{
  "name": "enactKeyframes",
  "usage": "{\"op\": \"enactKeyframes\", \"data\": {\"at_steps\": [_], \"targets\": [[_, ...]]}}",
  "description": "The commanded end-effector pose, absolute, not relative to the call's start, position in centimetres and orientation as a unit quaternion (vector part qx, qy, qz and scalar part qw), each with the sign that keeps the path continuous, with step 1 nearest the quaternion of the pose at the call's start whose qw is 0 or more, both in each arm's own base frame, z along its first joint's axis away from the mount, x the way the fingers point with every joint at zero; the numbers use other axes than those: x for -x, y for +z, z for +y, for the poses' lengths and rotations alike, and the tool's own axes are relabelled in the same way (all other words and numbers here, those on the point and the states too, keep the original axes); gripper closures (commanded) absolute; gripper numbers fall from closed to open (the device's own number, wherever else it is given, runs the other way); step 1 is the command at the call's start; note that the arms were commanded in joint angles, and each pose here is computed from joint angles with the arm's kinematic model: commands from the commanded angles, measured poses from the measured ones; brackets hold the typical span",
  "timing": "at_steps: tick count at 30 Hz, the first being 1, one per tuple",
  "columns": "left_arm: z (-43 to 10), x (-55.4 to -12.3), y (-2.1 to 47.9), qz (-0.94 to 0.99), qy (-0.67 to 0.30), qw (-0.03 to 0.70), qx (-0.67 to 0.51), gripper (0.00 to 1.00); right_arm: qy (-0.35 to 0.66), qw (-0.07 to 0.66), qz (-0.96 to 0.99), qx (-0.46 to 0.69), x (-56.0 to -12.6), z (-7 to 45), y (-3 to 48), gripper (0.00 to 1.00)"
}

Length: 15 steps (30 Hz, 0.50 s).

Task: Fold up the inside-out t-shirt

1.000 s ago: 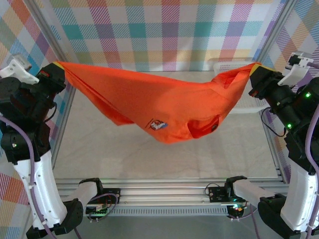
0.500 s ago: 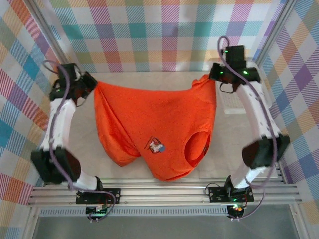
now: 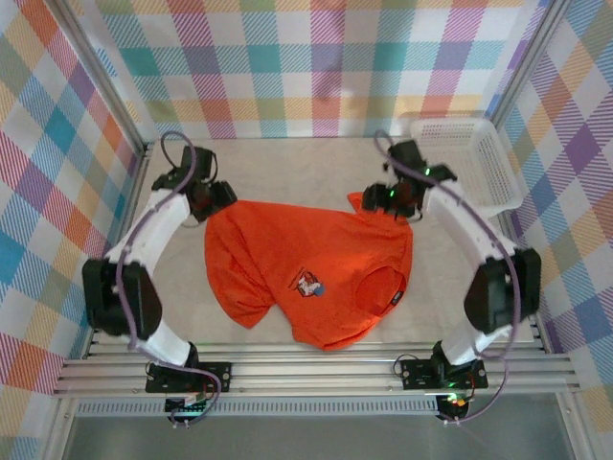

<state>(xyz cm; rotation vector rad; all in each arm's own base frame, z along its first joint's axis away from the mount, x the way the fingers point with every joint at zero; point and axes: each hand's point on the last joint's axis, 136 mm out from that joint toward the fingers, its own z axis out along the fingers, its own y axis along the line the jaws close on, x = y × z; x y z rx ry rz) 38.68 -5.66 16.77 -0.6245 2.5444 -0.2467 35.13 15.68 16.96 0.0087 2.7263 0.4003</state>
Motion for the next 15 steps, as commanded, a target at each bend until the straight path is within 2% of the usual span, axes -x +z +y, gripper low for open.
{"op": "enactKeyframes", "data": {"at_steps": [1, 4, 8, 12, 15], "targets": [[-6.4, -32.6, 13.6, 0.952, -0.081, 0.192, 0.225, 0.39, 0.169, 0.135, 0.976, 0.011, -29.6, 18.6, 13.0, 0.35], [-8.6, -29.3, 11.0, 0.959, -0.114, 0.153, 0.212, 0.39, 0.178, 0.088, 0.980, 0.013, -25.7, 19.6, 9.9, 0.35], [-9.8, -26.5, 7.7, 0.964, -0.123, 0.111, 0.209, 0.40, 0.184, 0.048, 0.982, 0.010, -23.0, 20.6, 6.5, 0.34], [-10.3, -25.8, 5.5, 0.962, -0.134, 0.089, 0.220, 0.40, 0.153, 0.039, 0.987, -0.002, -23.2, 20.2, 3.3, 0.35], [-10.5, -26.6, 4.3, 0.962, -0.132, 0.083, 0.226, 0.41, 0.135, 0.049, 0.990, -0.012, -24.8, 20.0, 1.8, 0.44]]}}
